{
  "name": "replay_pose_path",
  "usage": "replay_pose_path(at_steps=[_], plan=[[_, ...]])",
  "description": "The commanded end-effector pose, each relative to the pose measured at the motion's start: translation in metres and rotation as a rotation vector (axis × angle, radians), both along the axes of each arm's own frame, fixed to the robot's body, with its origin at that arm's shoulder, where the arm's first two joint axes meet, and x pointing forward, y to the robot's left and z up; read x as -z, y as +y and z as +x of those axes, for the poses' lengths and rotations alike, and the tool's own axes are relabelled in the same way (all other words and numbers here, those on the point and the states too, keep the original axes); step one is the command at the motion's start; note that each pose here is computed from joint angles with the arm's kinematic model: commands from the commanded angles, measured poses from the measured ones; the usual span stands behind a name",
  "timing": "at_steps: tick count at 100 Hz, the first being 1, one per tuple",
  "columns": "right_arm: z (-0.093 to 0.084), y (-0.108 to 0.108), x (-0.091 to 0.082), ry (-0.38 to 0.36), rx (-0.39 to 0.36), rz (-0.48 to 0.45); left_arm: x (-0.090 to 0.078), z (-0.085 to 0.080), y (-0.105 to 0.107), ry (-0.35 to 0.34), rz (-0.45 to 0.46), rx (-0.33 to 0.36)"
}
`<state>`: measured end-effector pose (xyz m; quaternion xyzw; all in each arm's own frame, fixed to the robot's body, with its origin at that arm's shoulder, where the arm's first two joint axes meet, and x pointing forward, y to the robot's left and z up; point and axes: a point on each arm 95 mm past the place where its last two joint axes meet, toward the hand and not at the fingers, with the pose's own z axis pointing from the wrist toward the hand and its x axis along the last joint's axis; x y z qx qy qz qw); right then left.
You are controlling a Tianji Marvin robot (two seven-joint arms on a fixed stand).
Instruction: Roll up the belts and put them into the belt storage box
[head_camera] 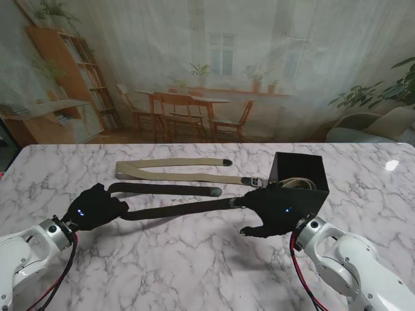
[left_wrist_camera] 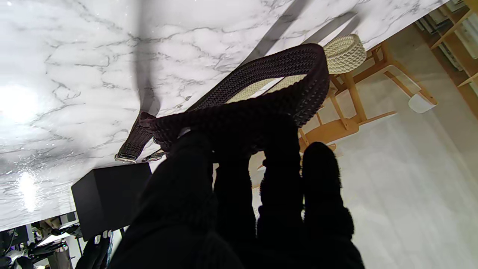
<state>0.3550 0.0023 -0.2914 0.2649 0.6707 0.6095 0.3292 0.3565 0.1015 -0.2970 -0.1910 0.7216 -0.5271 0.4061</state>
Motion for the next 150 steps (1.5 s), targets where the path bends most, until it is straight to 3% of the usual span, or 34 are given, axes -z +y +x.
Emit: replay_pose_path(at_steps=[1, 33, 73, 102, 125, 150], plan=[[0.005, 0.006, 0.002, 0.011, -0.003, -0.003, -0.001, -0.002, -0.004, 0.004, 0.001, 0.014], [0.016, 0.041, 0.007, 0.105, -0.052, 0.003, -0.01, -0.01, -0.016, -0.01, -0.032, 0.073], [0.021, 0.081, 0.016, 0.211, -0.077, 0.081, -0.016, -0.011, -0.053, 0.031, -0.049, 0.181], [0.024, 0.101, 0.013, 0.269, -0.082, 0.108, -0.038, -0.019, -0.067, -0.003, -0.086, 0.256], [0.029, 0.117, 0.016, 0.344, -0.08, 0.145, -0.042, -0.024, -0.077, -0.001, -0.097, 0.308], [0.028, 0.127, 0.02, 0.417, -0.171, 0.19, -0.041, -0.024, -0.075, 0.0, -0.1, 0.304]])
